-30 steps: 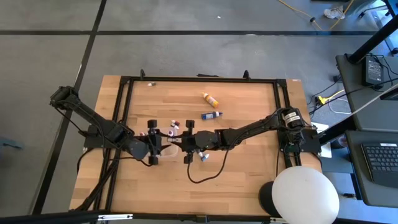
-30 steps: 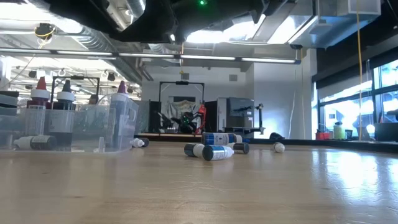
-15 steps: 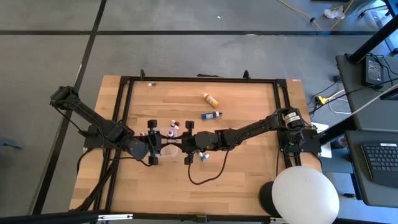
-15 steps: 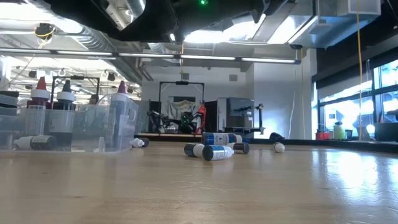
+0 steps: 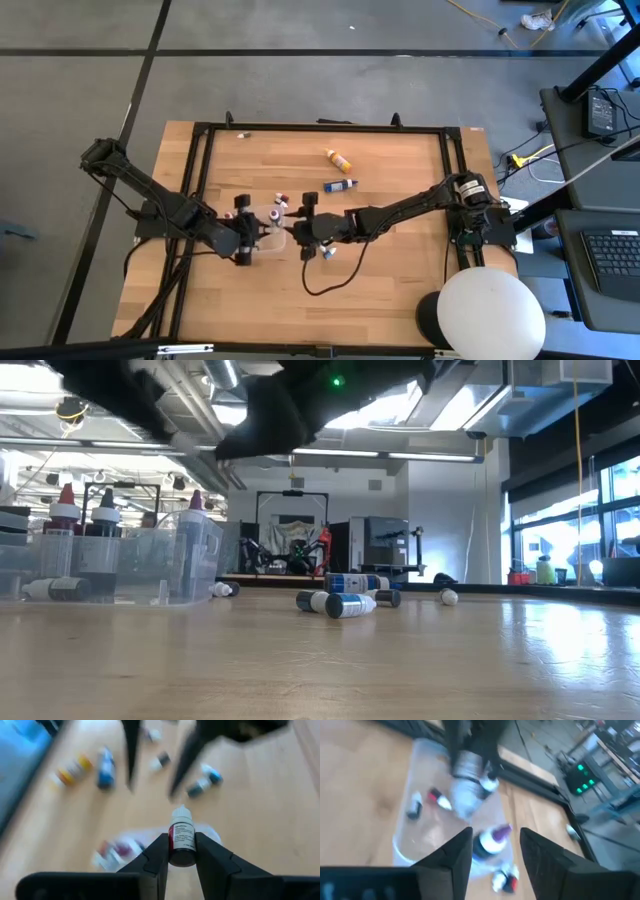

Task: Pick & Place food coloring
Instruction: Put the bottom small red food coloring bottle into the transparent bin

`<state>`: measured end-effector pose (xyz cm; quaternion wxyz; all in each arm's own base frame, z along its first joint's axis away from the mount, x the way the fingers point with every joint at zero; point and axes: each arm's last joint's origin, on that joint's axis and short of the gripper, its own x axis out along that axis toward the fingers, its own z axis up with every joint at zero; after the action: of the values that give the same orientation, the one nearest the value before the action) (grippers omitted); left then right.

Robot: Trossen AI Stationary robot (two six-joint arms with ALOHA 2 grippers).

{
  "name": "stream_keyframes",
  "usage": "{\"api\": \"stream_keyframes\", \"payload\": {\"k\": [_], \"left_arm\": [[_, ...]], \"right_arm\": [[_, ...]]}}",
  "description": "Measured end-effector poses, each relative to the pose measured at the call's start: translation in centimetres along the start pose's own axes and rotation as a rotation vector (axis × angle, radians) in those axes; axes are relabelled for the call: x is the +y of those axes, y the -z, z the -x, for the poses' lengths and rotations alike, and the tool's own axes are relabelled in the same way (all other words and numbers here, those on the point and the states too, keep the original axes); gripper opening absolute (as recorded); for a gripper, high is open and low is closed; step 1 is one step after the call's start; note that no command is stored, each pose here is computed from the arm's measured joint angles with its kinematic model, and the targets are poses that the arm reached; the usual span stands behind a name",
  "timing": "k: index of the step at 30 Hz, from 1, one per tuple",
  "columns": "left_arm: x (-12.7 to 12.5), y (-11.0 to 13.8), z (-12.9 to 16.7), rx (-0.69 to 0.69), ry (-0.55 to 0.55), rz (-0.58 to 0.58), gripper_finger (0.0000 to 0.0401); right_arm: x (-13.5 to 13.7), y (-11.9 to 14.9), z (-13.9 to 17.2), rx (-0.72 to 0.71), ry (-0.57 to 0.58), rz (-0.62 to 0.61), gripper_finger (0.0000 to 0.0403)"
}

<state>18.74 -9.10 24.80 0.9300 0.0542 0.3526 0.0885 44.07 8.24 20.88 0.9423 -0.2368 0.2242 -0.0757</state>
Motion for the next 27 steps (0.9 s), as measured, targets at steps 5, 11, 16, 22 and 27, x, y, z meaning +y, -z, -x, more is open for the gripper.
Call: {"api": "stream_keyframes", "payload": {"k": [5,11,16,22,27], "left_arm": [[-0.1,1.1,-0.3,0.133,0.025,0.125,0.0079],[-1.1,1.9,-2.0,0.246,0.030,0.116,0.0084],[-2.0,2.6,-3.5,0.317,0.004,0.082,0.0085],[-2.7,3.4,-5.0,0.376,-0.018,0.051,0.0085],[-3.1,3.8,-5.7,0.403,-0.034,0.033,0.0086]], "right_arm": [[0.1,0.4,0.0,0.046,0.001,0.012,0.0171],[-0.4,0.8,-0.2,0.062,0.010,-0.009,0.0171],[-0.4,0.9,-0.3,0.063,0.011,-0.010,0.0171],[-0.4,1.0,-0.2,0.076,0.006,-0.004,0.0171],[-0.2,1.4,-0.2,0.115,-0.008,0.014,0.0171]]}}
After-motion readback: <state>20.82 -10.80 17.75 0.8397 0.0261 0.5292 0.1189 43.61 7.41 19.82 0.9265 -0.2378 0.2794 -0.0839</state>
